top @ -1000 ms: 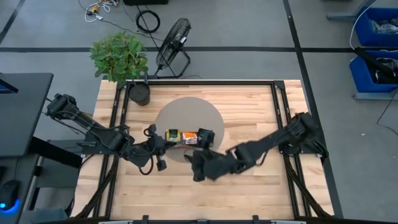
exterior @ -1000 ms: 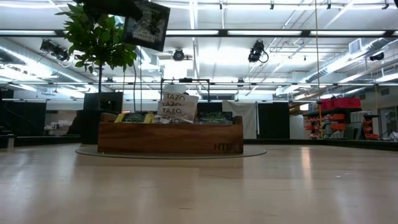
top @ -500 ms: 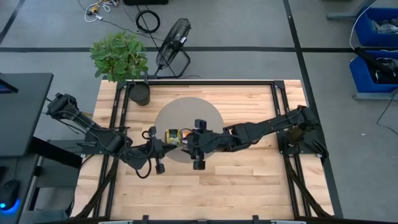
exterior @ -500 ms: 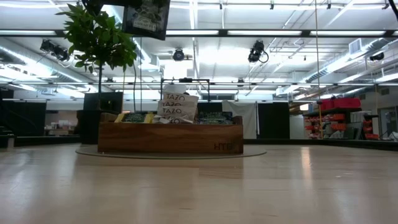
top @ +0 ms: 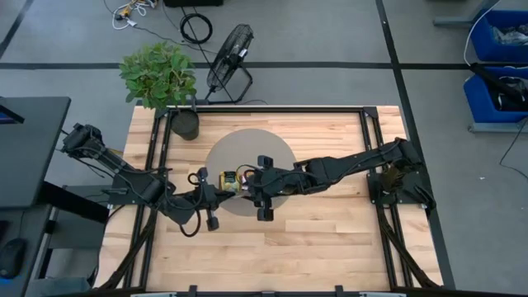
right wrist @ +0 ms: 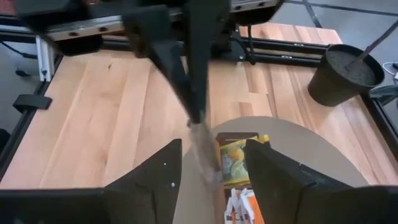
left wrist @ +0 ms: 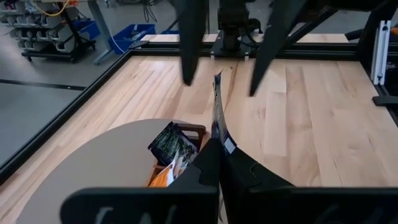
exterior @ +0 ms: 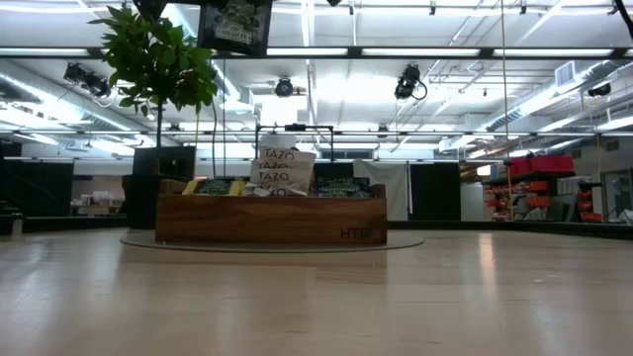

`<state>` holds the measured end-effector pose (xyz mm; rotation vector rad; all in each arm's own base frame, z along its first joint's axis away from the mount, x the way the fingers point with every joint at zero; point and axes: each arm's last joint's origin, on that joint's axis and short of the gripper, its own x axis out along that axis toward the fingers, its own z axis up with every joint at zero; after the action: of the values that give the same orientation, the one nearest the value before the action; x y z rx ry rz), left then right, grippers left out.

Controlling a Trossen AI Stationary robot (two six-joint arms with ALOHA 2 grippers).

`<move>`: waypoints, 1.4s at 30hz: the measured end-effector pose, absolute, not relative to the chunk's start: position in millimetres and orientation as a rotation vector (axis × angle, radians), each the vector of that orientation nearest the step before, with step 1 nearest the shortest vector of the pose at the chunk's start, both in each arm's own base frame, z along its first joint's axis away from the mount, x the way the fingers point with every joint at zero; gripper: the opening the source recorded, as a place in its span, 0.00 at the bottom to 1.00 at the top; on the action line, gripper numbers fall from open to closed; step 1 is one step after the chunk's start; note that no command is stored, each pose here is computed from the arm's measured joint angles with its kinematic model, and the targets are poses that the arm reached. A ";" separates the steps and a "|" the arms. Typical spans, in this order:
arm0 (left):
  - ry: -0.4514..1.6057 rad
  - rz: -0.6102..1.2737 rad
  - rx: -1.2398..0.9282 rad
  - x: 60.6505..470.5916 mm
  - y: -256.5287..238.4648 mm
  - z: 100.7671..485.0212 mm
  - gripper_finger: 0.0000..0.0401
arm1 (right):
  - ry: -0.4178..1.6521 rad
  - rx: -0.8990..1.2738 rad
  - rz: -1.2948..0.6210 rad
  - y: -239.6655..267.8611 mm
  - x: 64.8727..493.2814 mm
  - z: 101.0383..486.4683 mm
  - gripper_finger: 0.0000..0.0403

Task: Pick & Place Tea
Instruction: Put the violet tea bag into the wooden organizer

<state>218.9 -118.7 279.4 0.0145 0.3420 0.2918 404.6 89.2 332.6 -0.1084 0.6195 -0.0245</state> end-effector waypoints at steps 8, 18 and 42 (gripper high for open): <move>0.326 0.287 0.019 219.9 -119.0 281.4 0.00 | 0.625 -0.094 0.006 79.3 407.0 332.4 0.38; 0.316 0.286 0.027 220.9 -118.6 282.7 0.00 | 0.628 -0.119 0.065 79.2 407.4 332.1 0.06; 0.351 0.295 0.048 219.7 -116.7 279.1 0.19 | 0.839 -0.228 -0.152 67.0 375.0 330.4 0.00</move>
<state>219.7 -116.7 279.1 0.0477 0.3505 0.2954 375.0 67.0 330.4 -0.2276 0.8391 -0.1517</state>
